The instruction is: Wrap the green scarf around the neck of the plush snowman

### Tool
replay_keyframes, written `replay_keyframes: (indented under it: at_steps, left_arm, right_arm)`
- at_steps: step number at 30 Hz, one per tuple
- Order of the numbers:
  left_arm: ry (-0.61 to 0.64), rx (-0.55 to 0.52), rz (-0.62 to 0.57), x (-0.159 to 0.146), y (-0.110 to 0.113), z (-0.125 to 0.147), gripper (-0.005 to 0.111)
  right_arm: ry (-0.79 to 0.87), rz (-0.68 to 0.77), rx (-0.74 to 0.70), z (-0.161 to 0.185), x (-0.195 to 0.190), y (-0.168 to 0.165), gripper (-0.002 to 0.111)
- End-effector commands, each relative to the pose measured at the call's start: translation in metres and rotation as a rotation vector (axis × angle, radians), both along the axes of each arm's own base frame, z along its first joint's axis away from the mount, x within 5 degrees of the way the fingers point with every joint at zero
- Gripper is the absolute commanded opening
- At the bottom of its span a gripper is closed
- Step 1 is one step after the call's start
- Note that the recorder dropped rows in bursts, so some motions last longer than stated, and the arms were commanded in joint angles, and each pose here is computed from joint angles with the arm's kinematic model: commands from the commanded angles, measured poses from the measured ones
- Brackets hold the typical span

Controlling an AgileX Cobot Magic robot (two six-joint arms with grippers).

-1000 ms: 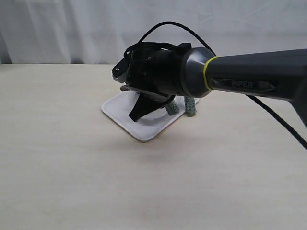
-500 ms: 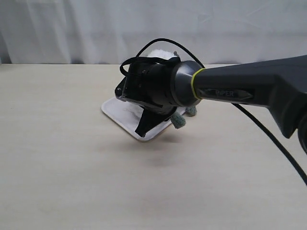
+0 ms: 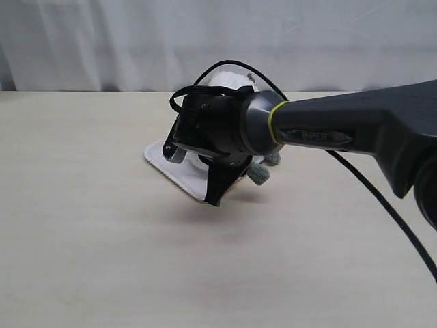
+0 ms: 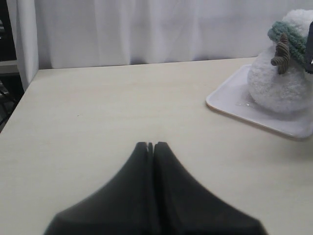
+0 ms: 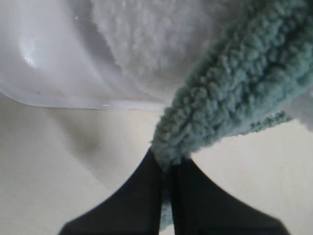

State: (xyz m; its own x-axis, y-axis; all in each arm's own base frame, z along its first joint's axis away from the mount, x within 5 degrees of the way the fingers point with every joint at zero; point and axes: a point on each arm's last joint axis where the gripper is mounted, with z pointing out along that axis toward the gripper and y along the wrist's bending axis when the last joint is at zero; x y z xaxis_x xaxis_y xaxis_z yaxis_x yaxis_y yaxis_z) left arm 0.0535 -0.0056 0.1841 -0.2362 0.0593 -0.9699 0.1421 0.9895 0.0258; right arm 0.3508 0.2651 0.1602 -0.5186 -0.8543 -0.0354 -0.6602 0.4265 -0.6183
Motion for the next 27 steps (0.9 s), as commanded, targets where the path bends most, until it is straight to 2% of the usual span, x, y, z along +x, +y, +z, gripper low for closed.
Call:
replay_keyframes:
  at_steps: [1, 7, 11, 15, 23, 27]
  left_arm:
    - [-0.013, -0.006, -0.002, 0.0, 0.0, 0.0, 0.0]
    - [-0.013, -0.006, -0.002, 0.0, 0.0, 0.0, 0.0]
    - [-0.013, -0.006, -0.002, 0.0, 0.0, 0.0, 0.0]
    - [-0.013, -0.006, -0.002, 0.0, 0.0, 0.0, 0.0]
    - [-0.01, -0.005, -0.001, 0.0, 0.0, 0.0, 0.0]
    - [-0.01, -0.005, -0.001, 0.0, 0.0, 0.0, 0.0]
  right_arm:
    - [0.024, 0.028, -0.07, -0.011, 0.003, -0.003, 0.004]
    - [-0.035, 0.021, -0.249, -0.003, 0.007, -0.014, 0.004]
    - [-0.024, 0.063, -0.217, -0.005, 0.008, -0.01, 0.004]
    - [0.08, 0.174, -0.275, -0.009, 0.004, -0.01, 0.004]
    - [0.059, 0.204, -0.369, -0.005, 0.006, -0.014, 0.004]
    - [-0.007, 0.142, -0.334, -0.002, 0.009, -0.014, 0.004]
